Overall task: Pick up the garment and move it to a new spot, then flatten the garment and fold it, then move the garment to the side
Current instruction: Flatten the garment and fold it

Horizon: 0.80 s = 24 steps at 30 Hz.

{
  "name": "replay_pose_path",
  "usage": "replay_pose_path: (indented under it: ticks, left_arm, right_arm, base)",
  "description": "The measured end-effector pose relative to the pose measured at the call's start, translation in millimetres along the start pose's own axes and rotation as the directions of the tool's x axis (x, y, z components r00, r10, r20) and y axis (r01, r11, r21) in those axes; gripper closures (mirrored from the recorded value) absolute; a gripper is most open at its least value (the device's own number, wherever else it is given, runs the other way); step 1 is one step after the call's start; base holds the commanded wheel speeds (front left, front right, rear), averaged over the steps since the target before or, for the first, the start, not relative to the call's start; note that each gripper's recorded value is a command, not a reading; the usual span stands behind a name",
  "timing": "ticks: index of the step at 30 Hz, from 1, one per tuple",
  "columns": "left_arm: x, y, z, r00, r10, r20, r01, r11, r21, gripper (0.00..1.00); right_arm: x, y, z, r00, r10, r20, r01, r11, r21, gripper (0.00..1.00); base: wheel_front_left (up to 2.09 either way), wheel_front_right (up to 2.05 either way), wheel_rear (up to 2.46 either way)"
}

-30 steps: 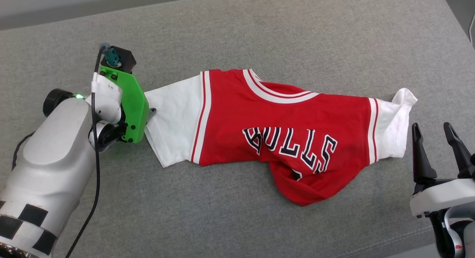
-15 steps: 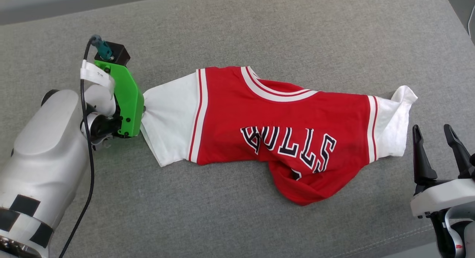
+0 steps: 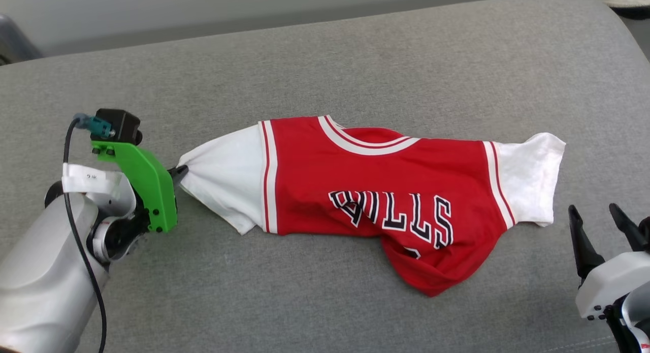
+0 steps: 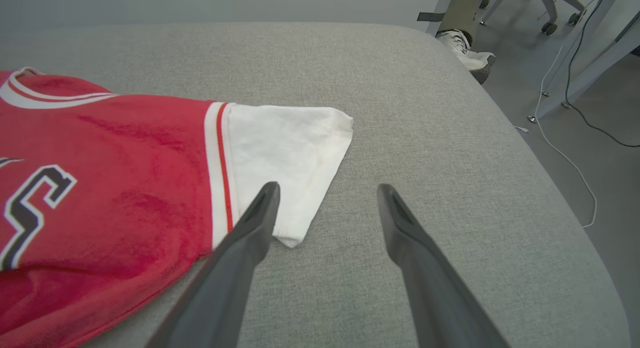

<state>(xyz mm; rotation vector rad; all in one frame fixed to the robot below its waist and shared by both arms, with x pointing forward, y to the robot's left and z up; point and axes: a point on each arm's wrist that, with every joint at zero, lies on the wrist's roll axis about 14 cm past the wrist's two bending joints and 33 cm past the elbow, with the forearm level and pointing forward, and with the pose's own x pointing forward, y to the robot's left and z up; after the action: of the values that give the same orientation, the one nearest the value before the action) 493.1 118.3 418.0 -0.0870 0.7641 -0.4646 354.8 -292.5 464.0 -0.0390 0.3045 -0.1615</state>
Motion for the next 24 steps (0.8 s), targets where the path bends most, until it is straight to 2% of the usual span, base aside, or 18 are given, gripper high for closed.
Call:
replay_pose_path:
  ticks: [5,9,15,19,21,24]
  left_arm:
    - [-41.5,6.1,-13.7,0.998,0.045,0.044,-0.043,0.998,-0.053,1.00]
    - [-64.3,-8.7,-28.2,0.998,0.036,0.047,-0.032,0.997,-0.076,1.00]
    - [-81.2,-31.7,-34.0,0.998,0.009,0.058,-0.004,0.996,-0.085,1.00]
    - [-85.2,-40.9,-31.0,0.998,-0.005,0.069,0.009,0.997,-0.071,1.00]
    - [-85.6,-43.4,-30.3,0.997,-0.009,0.072,0.014,0.997,-0.071,1.00]
    - [-84.9,-45.1,-34.0,0.998,-0.017,0.059,0.021,0.997,-0.078,1.00]
  right_arm:
    - [2.5,15.6,-15.1,0.989,0.063,-0.133,-0.066,0.998,-0.020,0.00]
    - [6.4,23.5,-20.7,0.966,0.103,-0.236,-0.116,0.992,-0.040,0.00]
    - [27.8,23.4,-15.1,0.903,0.125,-0.410,-0.159,0.986,-0.051,0.00]
    - [54.5,16.0,3.5,0.873,0.096,-0.479,-0.189,0.971,-0.150,0.00]
    - [68.9,21.1,9.9,0.859,0.119,-0.499,-0.204,0.971,-0.120,0.00]
    - [86.0,26.4,6.1,0.822,0.121,-0.556,-0.232,0.963,-0.134,0.00]
  base:
    - [0.00,0.00,0.00]
    - [0.00,0.00,0.00]
    - [0.00,0.00,0.00]
    - [0.00,0.00,0.00]
    - [0.00,0.00,0.00]
    - [0.00,0.00,0.00]
